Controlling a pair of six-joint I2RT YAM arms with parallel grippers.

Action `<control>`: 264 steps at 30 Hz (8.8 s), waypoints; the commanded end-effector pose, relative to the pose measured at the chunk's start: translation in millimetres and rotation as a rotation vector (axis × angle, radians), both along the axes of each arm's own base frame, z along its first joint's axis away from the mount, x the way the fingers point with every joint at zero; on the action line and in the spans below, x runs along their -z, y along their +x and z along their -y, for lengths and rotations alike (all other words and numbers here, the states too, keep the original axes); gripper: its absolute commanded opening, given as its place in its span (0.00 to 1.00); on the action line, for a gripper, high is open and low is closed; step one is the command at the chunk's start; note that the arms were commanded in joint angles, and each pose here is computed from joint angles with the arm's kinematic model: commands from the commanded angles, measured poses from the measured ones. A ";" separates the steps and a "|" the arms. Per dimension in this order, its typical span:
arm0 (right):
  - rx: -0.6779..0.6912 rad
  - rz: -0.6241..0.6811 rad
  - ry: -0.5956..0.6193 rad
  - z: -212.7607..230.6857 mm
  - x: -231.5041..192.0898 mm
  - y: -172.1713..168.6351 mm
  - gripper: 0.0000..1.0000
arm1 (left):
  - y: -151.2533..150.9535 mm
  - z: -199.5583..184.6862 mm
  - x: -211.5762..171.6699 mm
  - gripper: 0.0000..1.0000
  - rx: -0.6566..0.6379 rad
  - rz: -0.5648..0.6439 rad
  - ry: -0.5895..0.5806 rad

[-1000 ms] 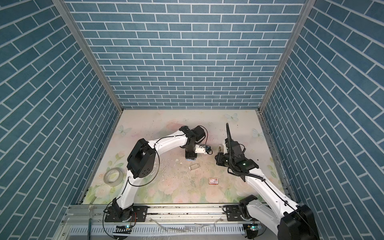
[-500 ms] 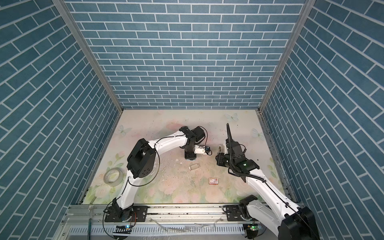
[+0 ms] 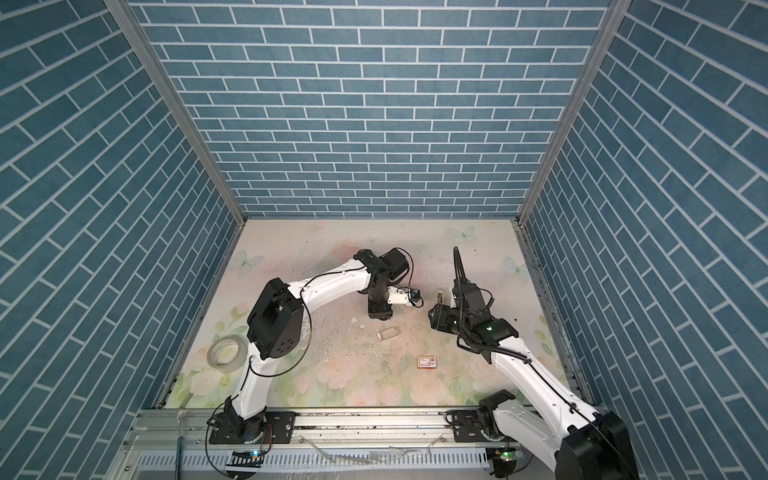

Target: Load the staples into the stapler

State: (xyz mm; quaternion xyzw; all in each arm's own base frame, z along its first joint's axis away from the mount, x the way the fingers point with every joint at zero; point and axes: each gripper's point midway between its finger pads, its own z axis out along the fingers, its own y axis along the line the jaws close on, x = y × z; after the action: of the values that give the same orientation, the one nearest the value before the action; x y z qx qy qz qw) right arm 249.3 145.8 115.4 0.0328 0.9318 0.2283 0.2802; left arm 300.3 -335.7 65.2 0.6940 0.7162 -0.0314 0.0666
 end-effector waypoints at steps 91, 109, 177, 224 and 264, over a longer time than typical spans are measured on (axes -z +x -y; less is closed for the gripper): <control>-0.194 -0.130 0.050 -73.7 84.3 35.8 0.15 | 41.7 -8.8 -105.1 0.65 -0.266 -0.100 -0.489; -0.099 -0.168 -0.071 -34.2 104.9 53.5 0.14 | 39.0 2.5 -86.2 0.65 -0.184 -0.114 -0.479; -0.058 -0.176 0.247 -13.1 89.8 109.9 0.15 | 52.7 64.7 -10.7 0.30 -0.053 -0.013 -0.385; -0.129 -0.247 0.272 -23.6 98.8 94.4 0.11 | 53.6 97.6 4.4 0.11 0.055 -0.026 -0.324; 0.151 -0.163 0.215 41.3 76.8 103.3 0.12 | 57.9 105.6 48.2 0.07 0.116 0.006 -0.204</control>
State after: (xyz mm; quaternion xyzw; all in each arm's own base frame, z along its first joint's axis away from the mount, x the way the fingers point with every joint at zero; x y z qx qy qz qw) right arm 362.1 114.9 37.2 0.1320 0.9107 0.3243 0.2191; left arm 361.7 -466.9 57.2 0.7123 0.6563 -0.1469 0.2007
